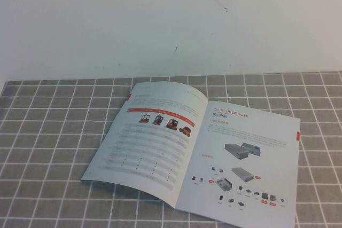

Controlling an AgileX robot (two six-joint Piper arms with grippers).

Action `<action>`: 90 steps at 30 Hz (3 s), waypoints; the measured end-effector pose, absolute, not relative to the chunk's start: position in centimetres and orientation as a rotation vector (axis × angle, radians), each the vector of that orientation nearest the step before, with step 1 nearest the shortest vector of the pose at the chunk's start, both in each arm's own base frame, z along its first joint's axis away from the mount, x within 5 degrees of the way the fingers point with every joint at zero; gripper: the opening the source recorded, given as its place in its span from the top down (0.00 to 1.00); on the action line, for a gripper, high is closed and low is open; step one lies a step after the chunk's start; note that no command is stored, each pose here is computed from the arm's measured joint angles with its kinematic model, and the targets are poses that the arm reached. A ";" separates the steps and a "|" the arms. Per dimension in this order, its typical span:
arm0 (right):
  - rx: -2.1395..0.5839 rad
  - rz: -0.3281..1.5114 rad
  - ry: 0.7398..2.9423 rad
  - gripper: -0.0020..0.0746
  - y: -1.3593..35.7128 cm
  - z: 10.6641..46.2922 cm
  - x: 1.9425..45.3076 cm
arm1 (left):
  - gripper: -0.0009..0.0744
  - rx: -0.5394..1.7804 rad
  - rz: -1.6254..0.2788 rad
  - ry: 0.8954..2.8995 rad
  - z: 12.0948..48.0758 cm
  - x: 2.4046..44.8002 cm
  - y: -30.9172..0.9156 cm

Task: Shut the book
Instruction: 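Close the open booklet and leave it lying on the table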

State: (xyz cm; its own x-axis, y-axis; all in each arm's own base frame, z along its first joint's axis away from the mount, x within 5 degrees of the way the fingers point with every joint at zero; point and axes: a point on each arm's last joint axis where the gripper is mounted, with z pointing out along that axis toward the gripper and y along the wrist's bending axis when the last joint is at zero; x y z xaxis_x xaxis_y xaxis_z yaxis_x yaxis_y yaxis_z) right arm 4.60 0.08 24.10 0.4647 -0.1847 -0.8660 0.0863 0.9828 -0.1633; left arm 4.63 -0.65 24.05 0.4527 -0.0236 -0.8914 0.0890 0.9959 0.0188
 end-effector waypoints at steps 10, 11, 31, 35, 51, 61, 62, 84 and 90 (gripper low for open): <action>-0.006 -0.129 0.835 0.98 -0.3 25.9 3.3 | 0.99 0.087 -0.107 0.671 27.0 2.1 -0.9; 0.004 -0.123 0.836 0.98 -0.4 25.9 3.3 | 0.99 0.078 -0.112 0.660 27.1 2.1 -0.8; -0.058 0.035 1.727 0.98 0.6 34.2 4.9 | 0.99 -0.049 -0.146 1.226 36.1 2.3 -0.1; -0.188 0.064 1.929 0.98 1.3 35.2 7.1 | 0.99 -0.058 -0.139 1.475 37.4 4.7 -0.2; -0.651 0.460 2.332 0.98 4.0 29.0 20.8 | 0.99 0.106 -0.504 2.210 30.9 19.0 -4.1; -0.761 0.520 2.482 0.98 7.9 21.8 25.6 | 0.99 0.208 -0.544 2.407 28.9 28.7 -5.0; -0.765 0.511 2.482 0.98 8.4 21.4 25.8 | 0.99 0.215 -0.533 2.420 28.8 29.7 -5.0; -0.746 0.424 2.665 0.98 11.6 12.1 28.5 | 0.99 0.178 -0.443 2.664 16.9 42.4 -4.8; -0.742 0.426 2.665 0.98 11.6 12.1 28.5 | 0.99 0.188 -0.460 2.704 15.1 42.6 -5.6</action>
State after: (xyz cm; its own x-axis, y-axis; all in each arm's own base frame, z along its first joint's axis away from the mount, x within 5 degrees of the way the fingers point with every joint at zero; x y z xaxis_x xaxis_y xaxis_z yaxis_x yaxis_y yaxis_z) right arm 28.51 11.64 12.11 -0.8056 -0.4389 -0.3980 -0.5411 0.8186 0.1925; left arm 42.58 -5.57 15.06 -0.9152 0.0654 -0.3977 0.1932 0.9372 -0.2904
